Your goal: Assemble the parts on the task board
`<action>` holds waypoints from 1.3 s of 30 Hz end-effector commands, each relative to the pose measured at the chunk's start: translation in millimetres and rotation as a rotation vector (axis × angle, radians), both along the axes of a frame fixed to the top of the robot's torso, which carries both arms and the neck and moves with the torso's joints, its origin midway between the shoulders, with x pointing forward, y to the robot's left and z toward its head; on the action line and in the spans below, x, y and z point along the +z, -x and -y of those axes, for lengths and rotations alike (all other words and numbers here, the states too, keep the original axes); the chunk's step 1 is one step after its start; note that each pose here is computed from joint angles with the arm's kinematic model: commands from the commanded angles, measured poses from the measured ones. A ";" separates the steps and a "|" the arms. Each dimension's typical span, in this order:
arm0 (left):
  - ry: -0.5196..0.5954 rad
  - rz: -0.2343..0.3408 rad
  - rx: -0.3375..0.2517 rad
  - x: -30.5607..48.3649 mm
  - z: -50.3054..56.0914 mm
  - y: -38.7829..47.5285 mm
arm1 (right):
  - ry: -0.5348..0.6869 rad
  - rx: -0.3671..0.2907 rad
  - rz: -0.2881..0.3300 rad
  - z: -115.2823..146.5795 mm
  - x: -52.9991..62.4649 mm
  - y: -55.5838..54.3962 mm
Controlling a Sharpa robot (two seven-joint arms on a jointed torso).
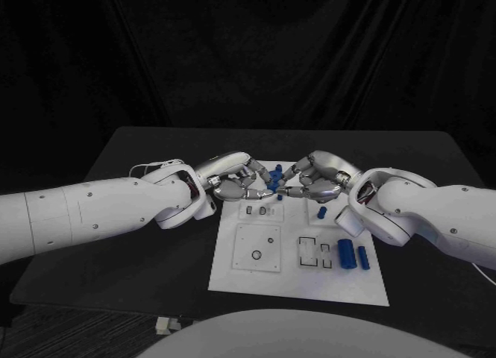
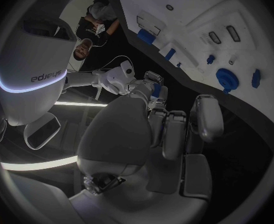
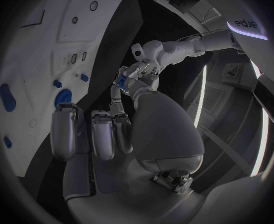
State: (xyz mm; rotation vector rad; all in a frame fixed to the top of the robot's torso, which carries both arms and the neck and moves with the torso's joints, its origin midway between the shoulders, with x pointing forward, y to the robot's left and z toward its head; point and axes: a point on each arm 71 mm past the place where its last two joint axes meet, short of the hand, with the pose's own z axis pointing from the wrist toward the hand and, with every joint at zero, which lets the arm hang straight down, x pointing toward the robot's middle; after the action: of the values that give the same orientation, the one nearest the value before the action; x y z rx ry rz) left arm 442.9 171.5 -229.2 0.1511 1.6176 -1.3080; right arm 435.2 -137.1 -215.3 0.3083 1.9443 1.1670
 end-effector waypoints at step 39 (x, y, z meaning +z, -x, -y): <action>-0.685 -0.473 0.208 18.2 3.0 -28.0 | 0.127 -0.079 0.233 58.1 30.3 14.9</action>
State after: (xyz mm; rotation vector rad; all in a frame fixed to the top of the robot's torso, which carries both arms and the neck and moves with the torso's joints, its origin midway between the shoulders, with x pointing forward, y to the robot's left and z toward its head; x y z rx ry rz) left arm 474.6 162.6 -201.2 0.0459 2.1645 -0.7860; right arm 420.4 -195.1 -187.0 0.2042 1.7924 1.0168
